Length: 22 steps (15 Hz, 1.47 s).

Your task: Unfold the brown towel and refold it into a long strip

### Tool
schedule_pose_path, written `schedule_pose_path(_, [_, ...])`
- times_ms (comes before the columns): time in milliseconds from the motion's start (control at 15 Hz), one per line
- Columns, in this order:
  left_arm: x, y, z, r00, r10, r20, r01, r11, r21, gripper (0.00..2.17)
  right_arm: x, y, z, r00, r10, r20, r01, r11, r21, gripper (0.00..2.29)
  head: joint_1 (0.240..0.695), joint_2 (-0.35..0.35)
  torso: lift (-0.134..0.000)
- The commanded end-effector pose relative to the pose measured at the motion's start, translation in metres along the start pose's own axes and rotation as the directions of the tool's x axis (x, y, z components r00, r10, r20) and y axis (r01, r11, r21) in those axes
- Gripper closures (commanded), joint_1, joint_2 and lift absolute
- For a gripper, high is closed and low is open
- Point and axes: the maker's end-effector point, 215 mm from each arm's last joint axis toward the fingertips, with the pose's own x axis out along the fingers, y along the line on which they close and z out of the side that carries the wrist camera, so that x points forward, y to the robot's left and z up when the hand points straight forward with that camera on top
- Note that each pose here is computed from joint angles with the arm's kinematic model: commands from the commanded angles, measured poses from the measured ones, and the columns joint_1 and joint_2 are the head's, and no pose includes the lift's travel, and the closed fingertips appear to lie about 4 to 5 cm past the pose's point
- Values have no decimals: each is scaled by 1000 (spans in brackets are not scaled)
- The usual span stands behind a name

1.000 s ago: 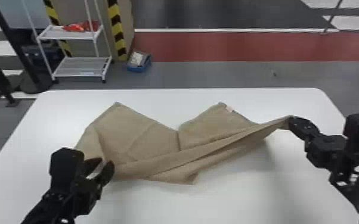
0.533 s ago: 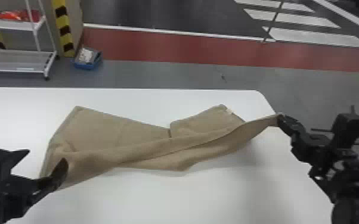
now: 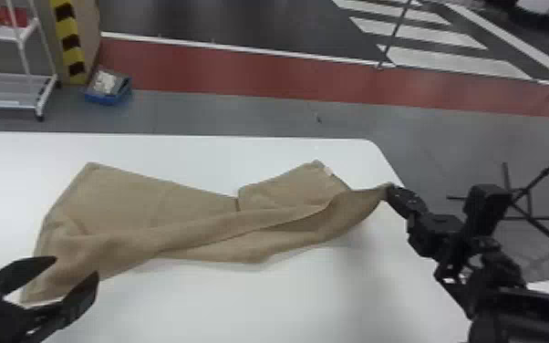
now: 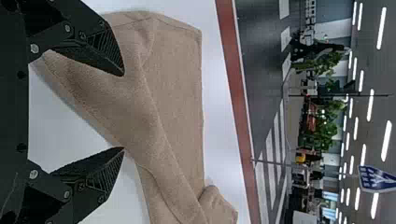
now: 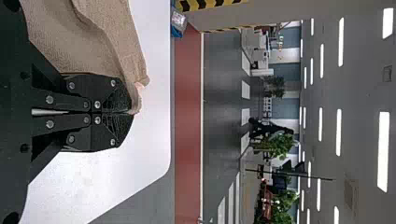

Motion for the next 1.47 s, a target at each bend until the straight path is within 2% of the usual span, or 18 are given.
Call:
schedule_pose_path(0, [5,14,-29,995,47,-82,-46,999,17,397,-4,6,-2,1000,9,-4,-9,1000,-4,1652,695,-267,-122])
schedule_pose_path(200, [9,36,-44,988,105,-112,-104,994,20,397,-7,0,-2,1000,5,1,-5,1000,-7,1652,695,-242,-122])
schedule_pose_path(533, [5,66,-53,983,144,-112,-145,989,2,400,-9,0,-3,1000,4,2,-4,1000,-9,1652,695,-210,-122])
schedule_pose_path(667, [-5,80,-57,981,157,-116,-159,987,-11,515,-9,-2,-3,1000,2,4,-2,1000,-11,1652,695,-191,-122])
schedule_pose_path(867, [-10,73,-52,988,113,-101,-116,993,-21,515,-10,-6,-4,1000,-6,2,6,1000,-8,1652,695,-175,-122])
schedule_pose_path(1200, [-4,51,-49,994,58,-94,-60,998,-27,518,-9,-1,-6,1000,1,1,-1,1000,-5,1652,695,-188,-122])
schedule_pose_path(1400, [-3,49,-52,993,55,-104,-57,998,-19,562,-12,-7,-6,1000,-10,2,10,1000,-5,1652,695,-203,-122])
